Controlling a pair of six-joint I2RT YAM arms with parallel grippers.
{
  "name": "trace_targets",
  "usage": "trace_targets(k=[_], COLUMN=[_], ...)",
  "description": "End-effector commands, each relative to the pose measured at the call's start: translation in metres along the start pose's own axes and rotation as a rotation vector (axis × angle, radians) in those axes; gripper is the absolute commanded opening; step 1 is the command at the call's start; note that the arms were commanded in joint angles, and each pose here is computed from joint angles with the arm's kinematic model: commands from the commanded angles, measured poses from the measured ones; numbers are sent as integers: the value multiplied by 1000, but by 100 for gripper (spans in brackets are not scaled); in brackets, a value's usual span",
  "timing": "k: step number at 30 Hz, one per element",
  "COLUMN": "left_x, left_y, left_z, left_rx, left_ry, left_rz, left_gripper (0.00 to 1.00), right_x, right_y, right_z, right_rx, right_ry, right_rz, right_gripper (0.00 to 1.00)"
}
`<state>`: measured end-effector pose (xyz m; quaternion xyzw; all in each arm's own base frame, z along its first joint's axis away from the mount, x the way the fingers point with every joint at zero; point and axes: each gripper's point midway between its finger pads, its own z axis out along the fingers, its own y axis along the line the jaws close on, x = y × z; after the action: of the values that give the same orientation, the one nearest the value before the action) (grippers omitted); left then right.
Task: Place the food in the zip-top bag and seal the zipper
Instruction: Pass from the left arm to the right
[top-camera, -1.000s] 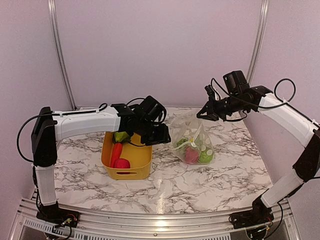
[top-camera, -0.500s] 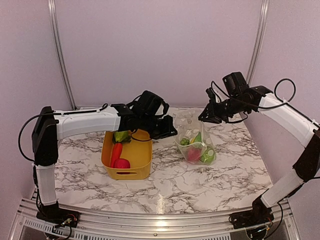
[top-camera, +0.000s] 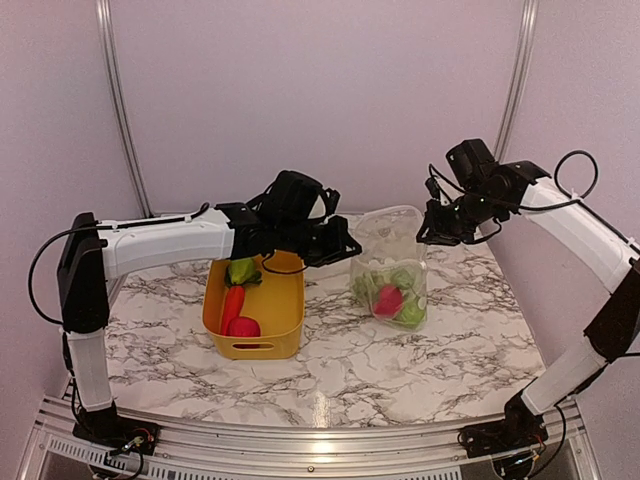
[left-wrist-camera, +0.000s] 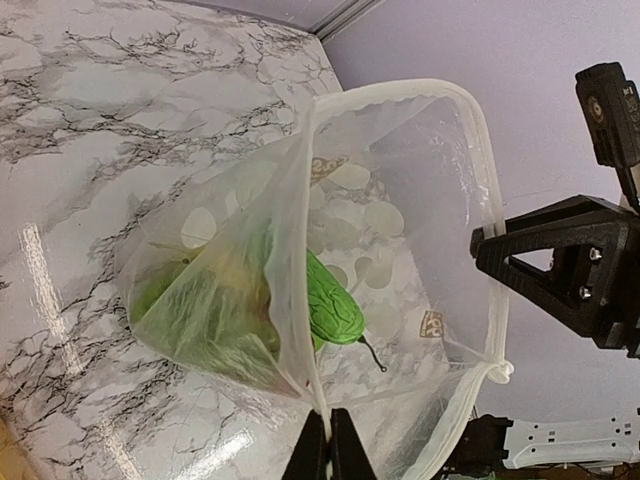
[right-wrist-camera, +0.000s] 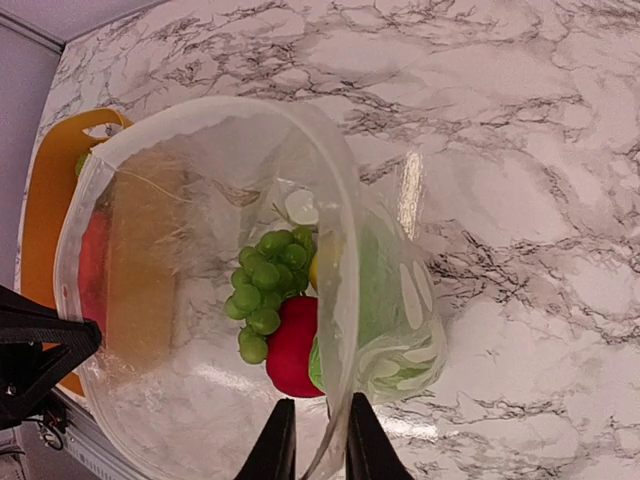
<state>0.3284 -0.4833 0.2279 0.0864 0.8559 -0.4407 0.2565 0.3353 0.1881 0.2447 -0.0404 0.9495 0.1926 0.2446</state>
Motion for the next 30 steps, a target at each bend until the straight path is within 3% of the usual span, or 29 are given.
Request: trace_targets(k=[1, 4, 10, 17, 23, 30], left_x=[-23, -26, -35, -58, -40, 13], left_y=[-30, -31, -20, 32, 117, 160], left_z=[-23, -25, -39, -104, -144, -140], left_rx=[65, 64, -13, -233, -476, -573], left_ry=[-70, -79, -112, -201, -112, 80], left_rz=[34, 45, 94, 170, 97, 55], left_gripper=[0, 0, 46, 66, 66, 61], right_x=[-16, -19, -36, -25, -7, 10], right_y=[-9, -6, 13, 22, 25, 32], right_z=[-5, -1, -24, -15, -1, -4], right_rx=[98, 92, 29, -57, -117, -149], right_ry=[-33, -25, -89, -84, -55, -16], right_rz=[-52, -58, -70, -73, -55, -83], right_gripper=[9, 0, 0, 0, 0, 0])
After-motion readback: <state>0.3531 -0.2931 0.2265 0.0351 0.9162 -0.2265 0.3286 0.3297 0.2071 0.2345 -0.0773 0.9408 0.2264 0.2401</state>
